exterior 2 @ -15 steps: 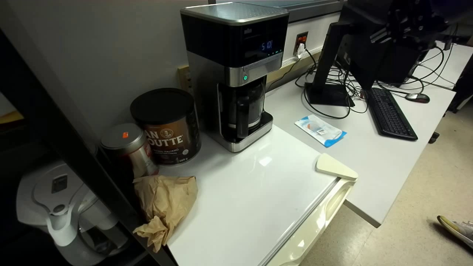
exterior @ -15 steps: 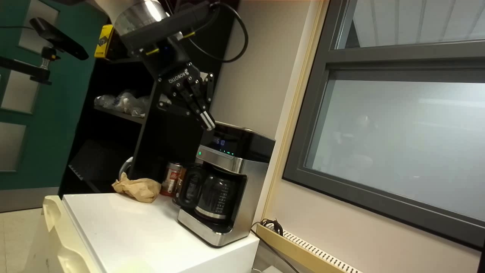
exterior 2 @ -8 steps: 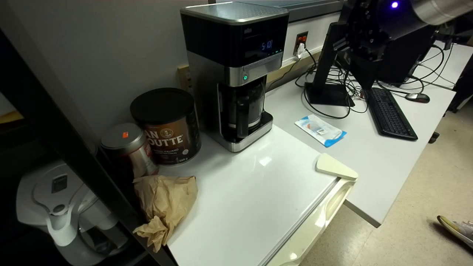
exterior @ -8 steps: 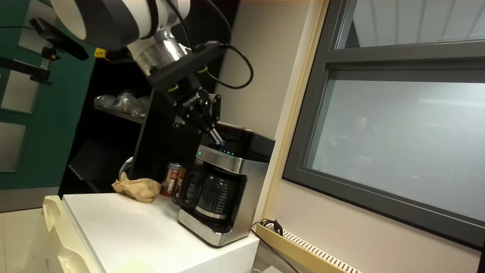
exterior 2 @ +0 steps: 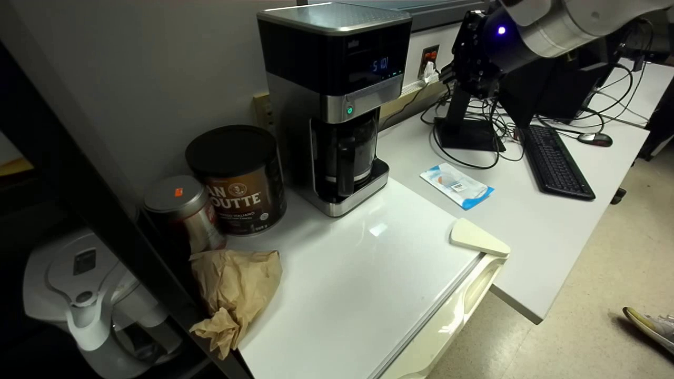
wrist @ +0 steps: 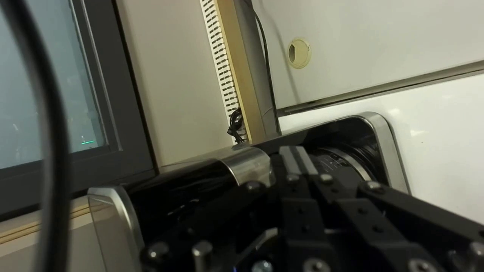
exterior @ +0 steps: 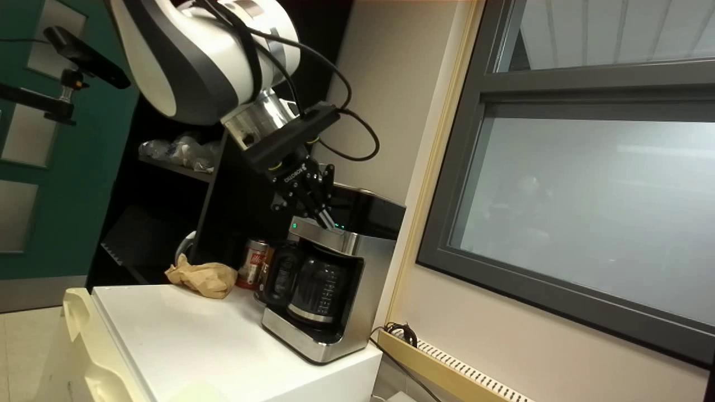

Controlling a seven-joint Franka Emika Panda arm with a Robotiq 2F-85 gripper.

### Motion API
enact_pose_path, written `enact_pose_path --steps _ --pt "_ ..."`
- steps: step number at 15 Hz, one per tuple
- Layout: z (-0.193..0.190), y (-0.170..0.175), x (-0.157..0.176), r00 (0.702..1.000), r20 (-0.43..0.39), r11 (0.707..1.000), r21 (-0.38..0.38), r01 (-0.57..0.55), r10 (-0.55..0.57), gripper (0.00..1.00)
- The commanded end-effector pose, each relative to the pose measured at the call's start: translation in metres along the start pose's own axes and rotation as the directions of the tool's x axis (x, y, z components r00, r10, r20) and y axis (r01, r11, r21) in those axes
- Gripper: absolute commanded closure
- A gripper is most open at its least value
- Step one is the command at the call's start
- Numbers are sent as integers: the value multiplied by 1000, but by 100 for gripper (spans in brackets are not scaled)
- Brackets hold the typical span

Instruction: Press a button on the coffeemaker

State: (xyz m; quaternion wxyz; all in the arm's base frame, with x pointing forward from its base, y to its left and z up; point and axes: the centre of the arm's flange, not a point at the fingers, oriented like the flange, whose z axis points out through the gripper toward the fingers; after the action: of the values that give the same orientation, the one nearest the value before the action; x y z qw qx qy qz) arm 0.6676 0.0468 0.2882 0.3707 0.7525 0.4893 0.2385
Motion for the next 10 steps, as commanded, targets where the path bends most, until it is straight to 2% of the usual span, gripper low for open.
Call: enact_pose_path --steps 1,10 --pt "27 9 17 999 -36 1000 -10 -12 11 99" --pt "49 14 39 998 -59 999 -29 -26 24 99"
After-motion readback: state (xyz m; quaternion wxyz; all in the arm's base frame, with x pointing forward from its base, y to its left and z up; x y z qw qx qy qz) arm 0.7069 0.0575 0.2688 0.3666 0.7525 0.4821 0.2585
